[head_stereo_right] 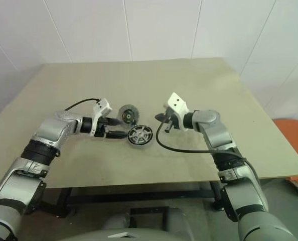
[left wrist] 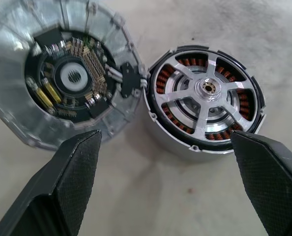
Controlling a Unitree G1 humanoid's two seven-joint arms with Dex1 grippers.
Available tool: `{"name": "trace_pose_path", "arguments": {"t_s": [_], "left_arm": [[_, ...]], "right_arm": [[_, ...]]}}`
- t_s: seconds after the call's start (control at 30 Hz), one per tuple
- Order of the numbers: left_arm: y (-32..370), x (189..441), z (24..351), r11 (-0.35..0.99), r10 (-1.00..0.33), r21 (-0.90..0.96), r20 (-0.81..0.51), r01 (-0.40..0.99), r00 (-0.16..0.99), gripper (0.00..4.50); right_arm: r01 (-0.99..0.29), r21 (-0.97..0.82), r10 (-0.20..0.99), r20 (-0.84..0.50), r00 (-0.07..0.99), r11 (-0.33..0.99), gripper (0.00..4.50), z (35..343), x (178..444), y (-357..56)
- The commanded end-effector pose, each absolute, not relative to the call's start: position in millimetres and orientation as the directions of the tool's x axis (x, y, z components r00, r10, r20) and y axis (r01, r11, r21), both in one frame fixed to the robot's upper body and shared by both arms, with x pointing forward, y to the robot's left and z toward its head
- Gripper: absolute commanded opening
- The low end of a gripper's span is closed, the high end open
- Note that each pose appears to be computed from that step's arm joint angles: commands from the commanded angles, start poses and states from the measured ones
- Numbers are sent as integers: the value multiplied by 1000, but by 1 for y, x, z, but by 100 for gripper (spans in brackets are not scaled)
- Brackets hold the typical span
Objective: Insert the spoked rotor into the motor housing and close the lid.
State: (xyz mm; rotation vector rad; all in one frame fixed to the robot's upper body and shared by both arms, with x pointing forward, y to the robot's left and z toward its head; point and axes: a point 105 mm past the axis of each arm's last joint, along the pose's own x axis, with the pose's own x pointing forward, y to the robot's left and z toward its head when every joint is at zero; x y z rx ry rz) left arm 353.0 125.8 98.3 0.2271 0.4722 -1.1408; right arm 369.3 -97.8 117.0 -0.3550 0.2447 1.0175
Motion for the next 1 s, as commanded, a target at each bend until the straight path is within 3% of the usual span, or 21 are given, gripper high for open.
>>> {"name": "trace_pose_path", "arguments": {"t_s": [0.03,0.13,0.27,0.4,0.5,0.63,0.7,0.83,1.0], "left_arm": [[104,362,132,376,-897,41,-233,926,375,429],[87,362,132,374,-919,64,-110,925,379,359],[63,349,125,316,-948,36,-32,948,317,225],[55,352,98,342,-930,81,-115,936,350,88],[61,357,68,371,-873,125,-292,920,391,4],[74,354,48,357,-830,144,-405,923,384,4],[75,356,53,395,-847,87,-352,915,399,4],[77,373,105,495,-869,-101,-71,863,490,4],[94,383,149,567,-810,-151,77,810,581,4]], "right_arm": [[-857,-208,795,-322,515,471,0,134,372,-94],[-855,-205,792,-323,519,476,0,133,372,-95],[-853,-205,785,-333,522,480,0,133,372,-99],[-849,-208,781,-334,528,486,0,135,372,-102],[-847,-208,778,-334,531,489,0,135,371,-103],[-845,-208,775,-336,535,493,0,135,371,-104],[-844,-211,774,-337,536,493,0,135,372,-104],[-846,-192,797,-284,534,498,0,145,374,-101],[-869,-156,843,-215,494,469,0,164,371,-93]]}}
